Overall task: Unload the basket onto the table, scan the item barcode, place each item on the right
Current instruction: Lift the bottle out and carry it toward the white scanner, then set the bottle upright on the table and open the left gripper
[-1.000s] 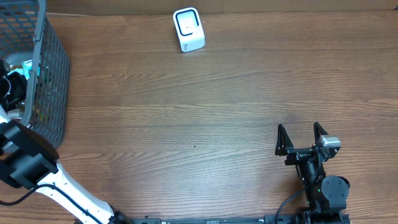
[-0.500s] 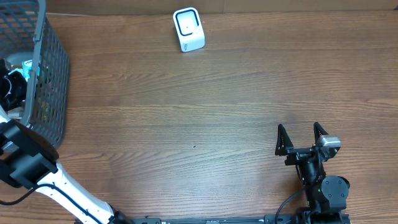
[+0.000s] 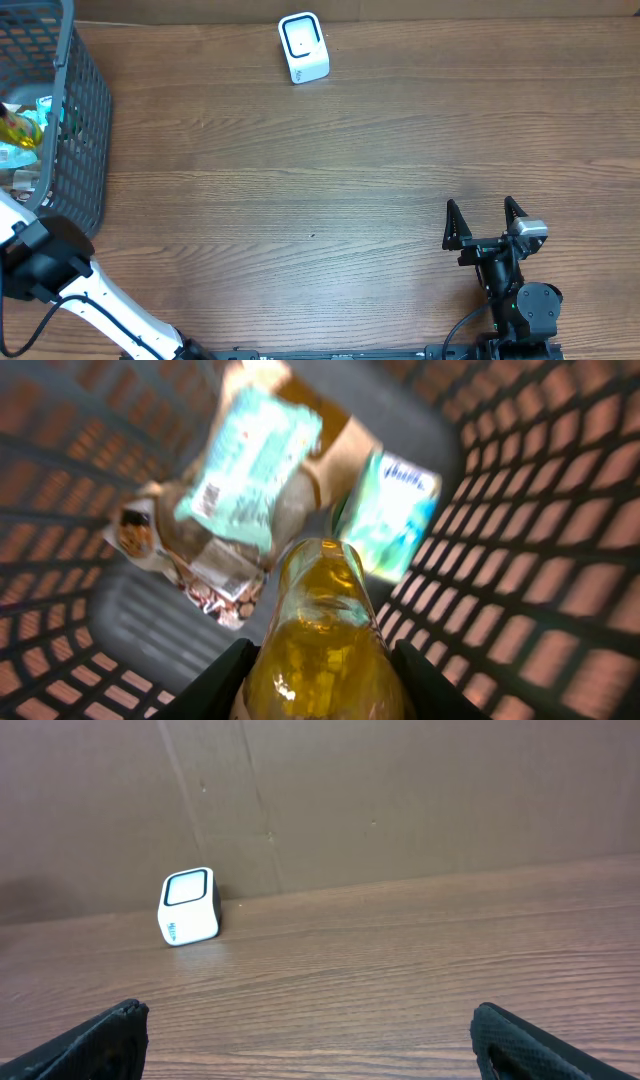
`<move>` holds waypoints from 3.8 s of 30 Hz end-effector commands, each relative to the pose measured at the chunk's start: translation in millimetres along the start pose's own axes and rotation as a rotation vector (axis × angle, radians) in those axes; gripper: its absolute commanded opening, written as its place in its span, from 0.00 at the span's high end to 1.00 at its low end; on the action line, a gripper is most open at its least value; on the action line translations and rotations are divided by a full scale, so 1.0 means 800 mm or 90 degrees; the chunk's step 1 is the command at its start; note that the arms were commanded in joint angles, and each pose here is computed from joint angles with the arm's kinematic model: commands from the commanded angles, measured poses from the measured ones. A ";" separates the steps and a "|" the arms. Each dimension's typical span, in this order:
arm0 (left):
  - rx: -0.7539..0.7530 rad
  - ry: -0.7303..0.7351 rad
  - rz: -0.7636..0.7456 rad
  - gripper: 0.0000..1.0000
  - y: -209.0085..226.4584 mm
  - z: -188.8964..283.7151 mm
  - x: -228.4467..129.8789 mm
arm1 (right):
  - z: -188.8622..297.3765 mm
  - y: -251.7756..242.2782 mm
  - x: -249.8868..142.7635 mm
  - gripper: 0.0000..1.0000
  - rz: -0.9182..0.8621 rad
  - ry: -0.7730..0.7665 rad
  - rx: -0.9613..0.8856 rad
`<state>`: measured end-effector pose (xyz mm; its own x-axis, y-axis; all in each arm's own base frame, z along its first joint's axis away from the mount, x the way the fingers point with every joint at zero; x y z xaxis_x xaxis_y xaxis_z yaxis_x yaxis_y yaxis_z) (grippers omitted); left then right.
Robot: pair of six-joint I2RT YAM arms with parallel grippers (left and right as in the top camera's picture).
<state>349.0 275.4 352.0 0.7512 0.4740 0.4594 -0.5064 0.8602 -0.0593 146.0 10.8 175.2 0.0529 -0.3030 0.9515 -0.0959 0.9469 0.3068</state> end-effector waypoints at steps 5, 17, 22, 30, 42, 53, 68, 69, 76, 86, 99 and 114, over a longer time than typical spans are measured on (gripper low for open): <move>-0.014 -0.209 0.031 0.69 -0.021 0.151 -0.006 | 0.000 -0.001 -0.003 0.00 -0.002 0.000 0.001; -0.143 -0.344 -0.026 0.73 -0.084 0.291 -0.072 | 0.000 -0.001 -0.003 0.00 -0.002 0.000 0.001; -0.185 -0.302 -0.102 0.73 -0.123 0.303 -0.103 | 0.000 -0.001 -0.003 0.00 -0.002 0.000 0.001; -0.300 -0.239 -0.237 0.80 -0.215 0.296 -0.127 | 0.000 -0.001 -0.003 0.00 -0.002 0.000 0.001; -0.318 -0.048 -0.411 0.79 -0.367 0.246 -0.210 | 0.000 -0.001 -0.003 0.00 -0.002 0.000 0.001; -0.367 0.089 -0.446 0.77 -0.509 0.194 -0.311 | 0.000 -0.001 -0.003 0.00 -0.002 0.000 0.001; -0.348 0.261 -0.516 0.96 -0.608 0.075 -0.393 | 0.000 -0.001 -0.003 0.00 -0.002 0.000 0.001; -0.343 0.267 -0.517 0.96 -0.610 0.068 -0.396 | 0.000 -0.001 -0.003 0.00 -0.002 0.000 0.001; -0.274 0.229 -0.485 0.96 -0.626 0.040 -0.406 | 0.000 -0.001 -0.003 0.00 -0.002 0.000 0.001; -0.154 0.126 -0.417 0.96 -0.638 0.043 -0.450 | 0.000 -0.001 -0.003 0.00 -0.002 0.000 0.001; -0.145 0.132 -0.380 0.96 -0.645 0.008 -0.479 | 0.000 -0.001 -0.003 0.00 -0.002 0.000 0.001; -0.109 0.103 -0.375 0.82 -0.641 -0.020 -0.492 | 0.000 -0.001 -0.003 0.00 -0.002 0.000 0.001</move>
<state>319.7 -352.1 190.8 0.9492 -0.0978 0.2990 0.1080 0.9940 -0.0179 146.0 10.8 175.1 0.0537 -0.3033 0.9514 -0.0957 0.9468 0.3072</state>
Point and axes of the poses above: each gripper's point midway between its finger pads, its own z axis back along the fingers, its own y axis along the line the jaws close on, x = y × z, the point moved 10 cm from there along z, back along the fingers, and after that the axes turned 8 degrees about -z, right-handed, at the moved point
